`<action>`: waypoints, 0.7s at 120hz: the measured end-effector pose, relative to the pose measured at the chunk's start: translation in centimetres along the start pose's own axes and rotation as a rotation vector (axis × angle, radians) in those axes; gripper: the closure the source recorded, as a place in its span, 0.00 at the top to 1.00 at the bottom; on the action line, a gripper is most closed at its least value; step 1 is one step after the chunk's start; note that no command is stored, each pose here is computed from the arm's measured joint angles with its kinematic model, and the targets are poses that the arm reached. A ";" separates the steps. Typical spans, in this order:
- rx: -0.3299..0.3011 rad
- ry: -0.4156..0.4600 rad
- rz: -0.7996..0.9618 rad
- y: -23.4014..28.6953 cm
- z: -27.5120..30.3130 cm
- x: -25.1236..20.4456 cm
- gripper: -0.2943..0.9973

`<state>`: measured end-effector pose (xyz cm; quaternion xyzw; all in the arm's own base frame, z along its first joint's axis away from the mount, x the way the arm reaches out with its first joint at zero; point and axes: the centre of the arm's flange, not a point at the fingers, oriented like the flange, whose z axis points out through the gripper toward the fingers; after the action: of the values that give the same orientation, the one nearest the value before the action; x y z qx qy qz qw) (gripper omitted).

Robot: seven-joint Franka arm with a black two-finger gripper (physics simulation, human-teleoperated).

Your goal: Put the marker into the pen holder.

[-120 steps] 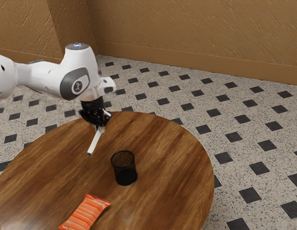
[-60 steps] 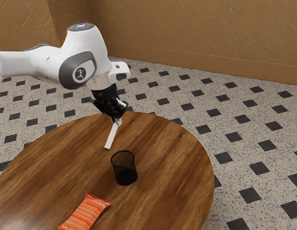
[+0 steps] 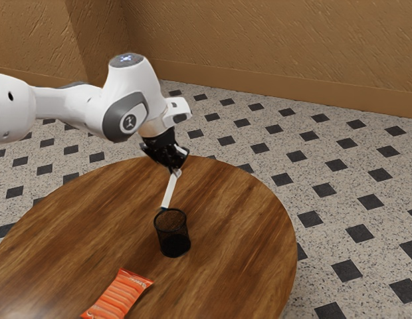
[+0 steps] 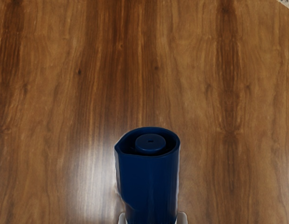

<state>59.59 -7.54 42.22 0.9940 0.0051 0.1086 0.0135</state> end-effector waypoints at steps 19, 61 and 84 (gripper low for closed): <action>-0.002 0.029 -0.004 0.0 2.5 0.2 0.16; -0.019 0.126 0.055 1.3 3.7 -6.3 0.16; -0.027 0.150 0.072 0.8 3.5 -10.3 0.24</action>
<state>50.34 -8.61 36.57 0.9823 -0.0313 0.1832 0.0228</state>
